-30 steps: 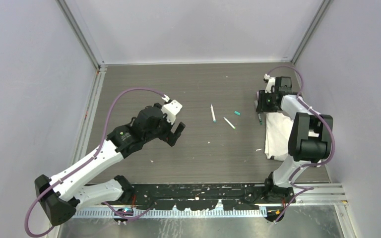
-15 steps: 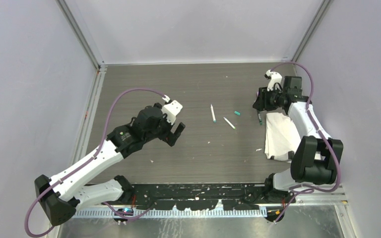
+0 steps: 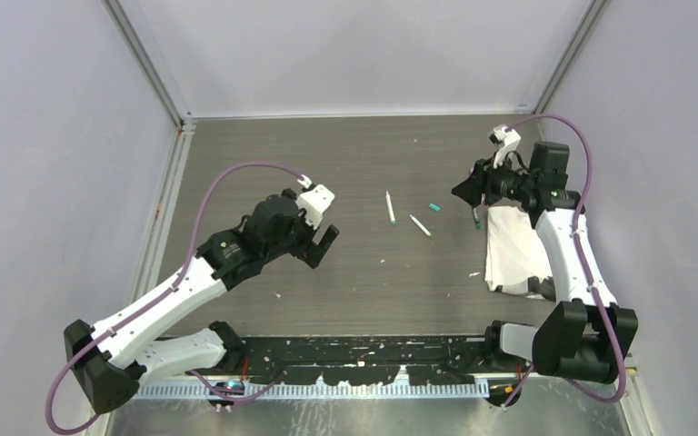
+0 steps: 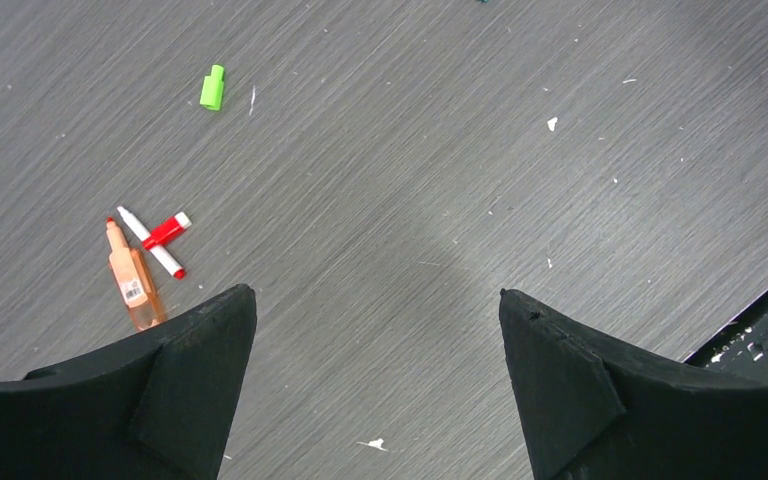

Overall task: Insert the pens into the pen caps
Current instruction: Pick up the pen from the center of the board.

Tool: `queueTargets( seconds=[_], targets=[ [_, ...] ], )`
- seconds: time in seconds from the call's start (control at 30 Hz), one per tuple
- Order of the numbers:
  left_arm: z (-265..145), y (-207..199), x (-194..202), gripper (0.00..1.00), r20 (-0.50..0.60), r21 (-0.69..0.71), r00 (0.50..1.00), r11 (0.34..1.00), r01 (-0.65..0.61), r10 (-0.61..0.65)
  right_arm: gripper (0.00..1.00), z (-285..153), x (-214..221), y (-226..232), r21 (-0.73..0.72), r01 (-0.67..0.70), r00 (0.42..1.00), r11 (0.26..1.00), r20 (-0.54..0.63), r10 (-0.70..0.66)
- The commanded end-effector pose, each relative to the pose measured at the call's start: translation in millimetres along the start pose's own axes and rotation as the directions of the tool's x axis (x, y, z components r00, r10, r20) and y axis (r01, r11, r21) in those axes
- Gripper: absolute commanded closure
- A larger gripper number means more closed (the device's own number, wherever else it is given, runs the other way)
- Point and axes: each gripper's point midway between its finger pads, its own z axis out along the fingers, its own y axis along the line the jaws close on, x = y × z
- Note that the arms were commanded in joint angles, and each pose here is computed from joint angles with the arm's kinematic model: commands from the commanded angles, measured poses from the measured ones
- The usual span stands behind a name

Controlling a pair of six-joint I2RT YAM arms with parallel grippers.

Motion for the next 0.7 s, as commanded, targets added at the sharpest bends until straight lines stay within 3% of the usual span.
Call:
queueTargets(
  seconds=[0.0,0.27,0.43,0.67],
  targets=[
    [-3,8,-7,0.08,0.038,-0.033,0.999,0.999,-0.016,0.017,0.49,-6,-13,38,-0.191,0.074,0.994,0.979,0.093,-0.057],
    [-1,9,-5,0.08,0.034,-0.04,0.999,0.999,-0.024,0.025,0.48,-4,-27,63,-0.311,0.058,0.996,0.949,0.08,-0.035],
    [3,9,-2,0.08,0.025,-0.042,0.999,0.999,-0.031,0.032,0.47,2,-7,56,-0.293,0.093,0.995,0.952,0.067,-0.076],
    [9,11,3,0.08,0.005,-0.051,0.999,0.998,-0.043,0.043,0.45,14,20,50,-0.306,0.024,1.0,0.952,0.007,-0.023]
  ],
)
